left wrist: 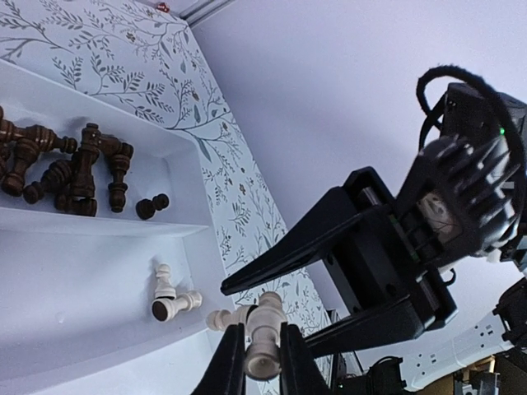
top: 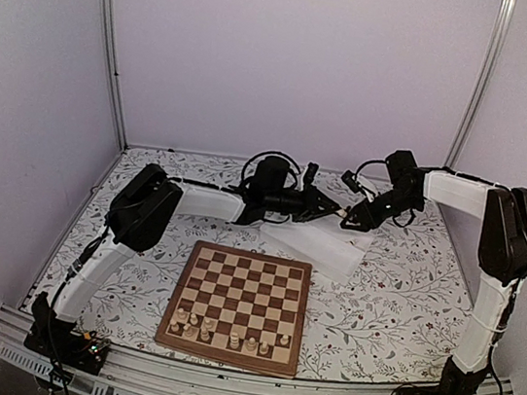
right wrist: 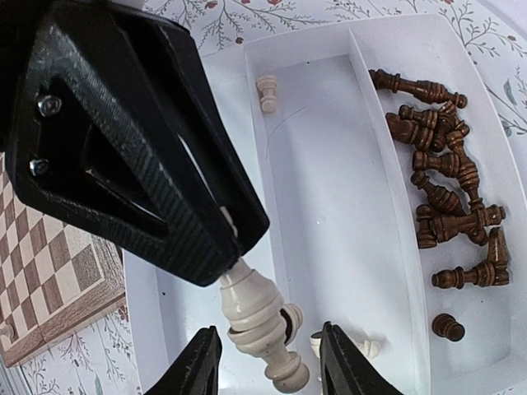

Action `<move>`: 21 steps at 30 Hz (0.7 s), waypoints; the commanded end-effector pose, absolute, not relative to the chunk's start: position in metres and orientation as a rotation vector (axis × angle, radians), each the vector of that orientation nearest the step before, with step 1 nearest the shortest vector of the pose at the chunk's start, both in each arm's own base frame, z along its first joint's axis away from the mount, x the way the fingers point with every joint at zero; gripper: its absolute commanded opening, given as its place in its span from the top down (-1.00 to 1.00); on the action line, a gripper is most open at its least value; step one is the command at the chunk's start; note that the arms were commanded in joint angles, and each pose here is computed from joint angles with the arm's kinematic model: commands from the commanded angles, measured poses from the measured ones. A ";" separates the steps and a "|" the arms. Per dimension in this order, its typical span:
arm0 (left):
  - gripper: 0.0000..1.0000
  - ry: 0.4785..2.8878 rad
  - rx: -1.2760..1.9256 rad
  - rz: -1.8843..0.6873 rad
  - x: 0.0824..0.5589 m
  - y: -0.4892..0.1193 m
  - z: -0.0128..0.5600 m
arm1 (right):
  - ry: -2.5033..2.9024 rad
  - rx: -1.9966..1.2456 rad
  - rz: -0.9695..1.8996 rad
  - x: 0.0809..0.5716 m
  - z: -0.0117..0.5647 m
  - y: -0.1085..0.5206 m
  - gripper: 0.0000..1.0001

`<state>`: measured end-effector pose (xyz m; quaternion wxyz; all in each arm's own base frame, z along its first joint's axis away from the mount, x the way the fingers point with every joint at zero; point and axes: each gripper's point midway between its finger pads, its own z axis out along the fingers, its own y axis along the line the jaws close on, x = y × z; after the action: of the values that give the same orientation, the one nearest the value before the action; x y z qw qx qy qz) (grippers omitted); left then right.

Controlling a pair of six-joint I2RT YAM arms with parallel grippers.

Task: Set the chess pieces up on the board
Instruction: Pick up the chess piece from the storage box.

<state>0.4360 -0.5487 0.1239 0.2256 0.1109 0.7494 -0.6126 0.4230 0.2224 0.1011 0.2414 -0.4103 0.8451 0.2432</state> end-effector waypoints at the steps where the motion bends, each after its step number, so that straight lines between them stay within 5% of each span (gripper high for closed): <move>1: 0.97 2.006 0.343 -1.738 0.432 -0.555 0.141 | 2.236 -1.140 0.684 0.421 0.117 0.227 0.14; 7: 0.98 2.010 0.351 -1.751 0.429 -0.556 0.143 | 2.195 -1.152 0.700 0.424 0.122 0.232 0.24; 15: 0.99 1.998 0.348 -1.756 0.430 -0.555 0.148 | 2.185 -1.162 0.699 0.425 0.120 0.232 0.85; 21: 1.00 1.961 0.358 -1.685 0.446 -0.535 0.172 | 2.245 -1.093 0.707 0.431 0.108 0.214 0.89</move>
<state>0.4363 -0.5471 0.1280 0.2188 0.1105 0.7446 -0.6209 0.4250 0.2259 0.1027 0.2594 -0.4231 0.8287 0.2589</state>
